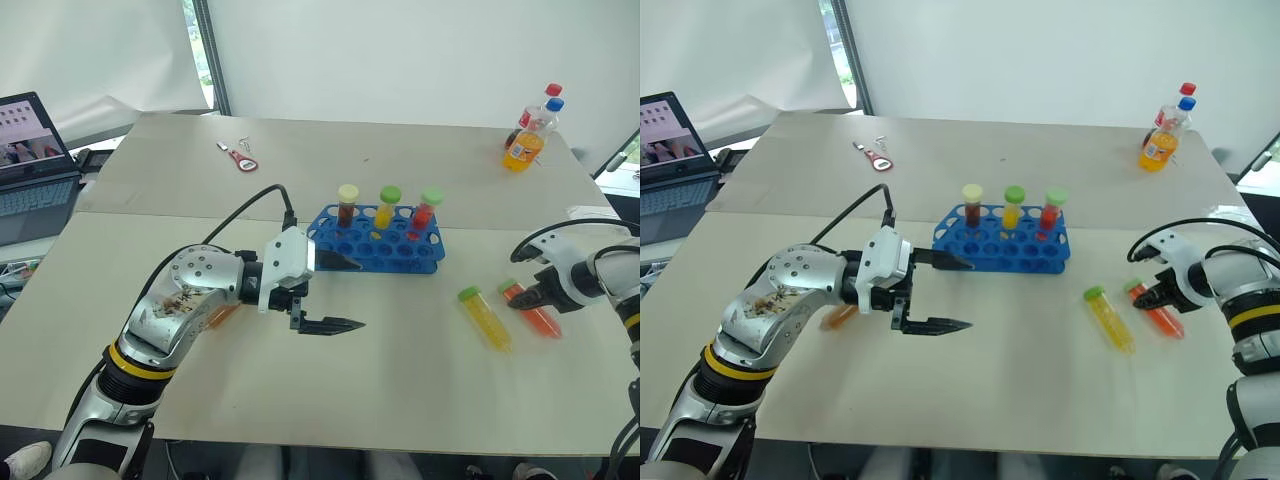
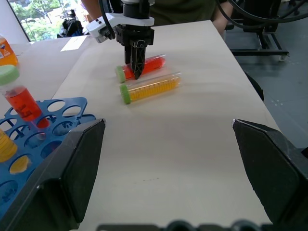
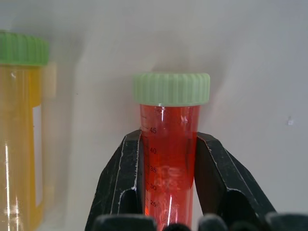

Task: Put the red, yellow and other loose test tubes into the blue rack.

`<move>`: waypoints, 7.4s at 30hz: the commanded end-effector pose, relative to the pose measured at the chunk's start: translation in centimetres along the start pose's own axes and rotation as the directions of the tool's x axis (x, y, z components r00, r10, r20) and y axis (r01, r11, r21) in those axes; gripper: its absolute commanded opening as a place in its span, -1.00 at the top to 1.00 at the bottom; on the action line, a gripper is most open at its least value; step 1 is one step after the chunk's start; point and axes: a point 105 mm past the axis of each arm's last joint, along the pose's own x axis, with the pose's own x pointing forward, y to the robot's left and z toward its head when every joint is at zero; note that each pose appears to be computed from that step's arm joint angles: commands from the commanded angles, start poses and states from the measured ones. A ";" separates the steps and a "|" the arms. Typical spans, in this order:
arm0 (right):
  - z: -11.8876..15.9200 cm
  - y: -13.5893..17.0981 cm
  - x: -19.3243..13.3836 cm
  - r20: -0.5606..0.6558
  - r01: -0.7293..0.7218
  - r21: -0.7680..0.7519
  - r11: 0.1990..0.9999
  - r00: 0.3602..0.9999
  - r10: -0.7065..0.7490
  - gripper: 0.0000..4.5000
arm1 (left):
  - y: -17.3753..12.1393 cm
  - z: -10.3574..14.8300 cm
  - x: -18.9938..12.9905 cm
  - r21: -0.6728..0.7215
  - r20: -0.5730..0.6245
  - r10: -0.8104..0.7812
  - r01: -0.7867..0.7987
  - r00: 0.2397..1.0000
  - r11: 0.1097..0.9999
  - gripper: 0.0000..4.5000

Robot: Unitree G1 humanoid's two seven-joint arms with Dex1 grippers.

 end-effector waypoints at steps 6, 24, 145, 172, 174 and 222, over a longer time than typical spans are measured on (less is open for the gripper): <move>6.3 3.6 -9.1 0.521 0.156 -0.152 0.976 0.852 -0.055 0.55 | 2.2 0.9 -2.7 -0.045 0.098 0.167 -0.163 0.981 0.986 -1.00; 12.4 11.0 -5.8 0.966 0.260 0.108 0.960 0.201 -0.163 0.55 | 2.0 0.7 -3.1 -0.071 0.093 0.090 -0.084 0.992 0.994 -1.00; 5.1 12.7 -5.5 0.381 -0.155 -0.307 0.939 0.884 0.270 0.56 | 1.4 -0.8 -3.7 0.001 -0.003 0.129 -0.129 0.992 0.992 -1.00; 14.9 16.4 -1.7 0.974 0.175 0.125 0.977 0.165 -0.154 0.56 | 3.5 0.1 -5.1 -0.004 0.016 0.241 -0.241 0.970 0.970 -1.00; 14.8 16.5 -1.2 0.974 0.177 0.120 0.977 0.170 -0.151 0.56 | 3.4 0.2 -4.9 -0.003 0.017 0.239 -0.238 0.971 0.971 -1.00; 9.4 17.9 -2.0 0.955 0.152 0.000 0.988 0.293 -0.045 -0.98 | 5.1 -2.2 -9.6 0.056 -0.346 0.354 -0.357 0.869 0.932 -1.00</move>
